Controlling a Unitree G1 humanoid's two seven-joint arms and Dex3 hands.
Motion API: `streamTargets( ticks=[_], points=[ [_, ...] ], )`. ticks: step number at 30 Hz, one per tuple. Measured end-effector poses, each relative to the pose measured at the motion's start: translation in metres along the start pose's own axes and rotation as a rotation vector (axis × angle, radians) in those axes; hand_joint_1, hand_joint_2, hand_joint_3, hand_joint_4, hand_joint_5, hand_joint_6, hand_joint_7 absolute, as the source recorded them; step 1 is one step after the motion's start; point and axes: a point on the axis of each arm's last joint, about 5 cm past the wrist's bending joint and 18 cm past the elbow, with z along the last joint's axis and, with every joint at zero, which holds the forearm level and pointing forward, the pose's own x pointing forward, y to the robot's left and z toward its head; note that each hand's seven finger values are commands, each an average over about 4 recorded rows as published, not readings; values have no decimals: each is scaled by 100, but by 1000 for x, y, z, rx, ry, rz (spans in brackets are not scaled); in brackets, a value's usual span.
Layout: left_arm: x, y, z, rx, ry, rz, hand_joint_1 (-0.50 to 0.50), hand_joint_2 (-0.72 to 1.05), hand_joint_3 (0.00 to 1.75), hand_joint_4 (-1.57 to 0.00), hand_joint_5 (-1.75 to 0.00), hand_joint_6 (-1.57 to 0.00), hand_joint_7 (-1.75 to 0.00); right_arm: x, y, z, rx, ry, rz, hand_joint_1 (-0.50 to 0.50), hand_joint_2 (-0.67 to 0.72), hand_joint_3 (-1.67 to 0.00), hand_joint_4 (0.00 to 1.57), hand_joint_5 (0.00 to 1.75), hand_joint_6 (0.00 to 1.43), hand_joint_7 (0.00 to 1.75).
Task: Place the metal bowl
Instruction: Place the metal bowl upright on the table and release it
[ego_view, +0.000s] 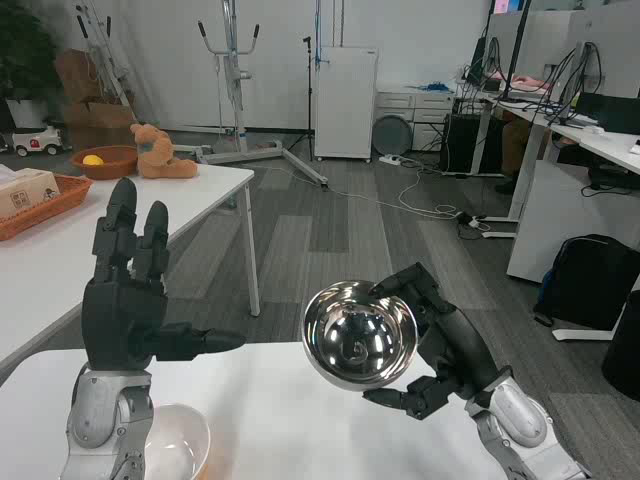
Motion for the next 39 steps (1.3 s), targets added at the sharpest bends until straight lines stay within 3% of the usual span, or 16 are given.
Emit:
streamTargets(
  ticks=[26, 28, 34, 39],
  points=[
    [-3, 1, -4, 5, 27, 9, -50, 25, 0, 0, -15, -3, -7, -2, 0, -4, 12, 6, -38, -38, -48, -127, 157, 165, 131, 152],
    [-3, 1, -4, 5, 27, 9, -50, 25, 0, 0, -10, -3, -7, -3, 1, -6, 11, 18, -37, -38, -48, -127, 157, 165, 131, 154],
    [-3, 1, -4, 5, 28, 9, -50, 25, 0, 0, -18, -3, -7, -11, 5, -15, -8, 91, -2, -38, -49, -127, 157, 165, 131, 147],
    [-3, 1, -4, 4, 28, 10, -50, 25, 0, 0, -21, -3, -7, -19, 6, -25, -47, 166, 36, -38, -48, -127, 157, 165, 131, 154]
  ],
)
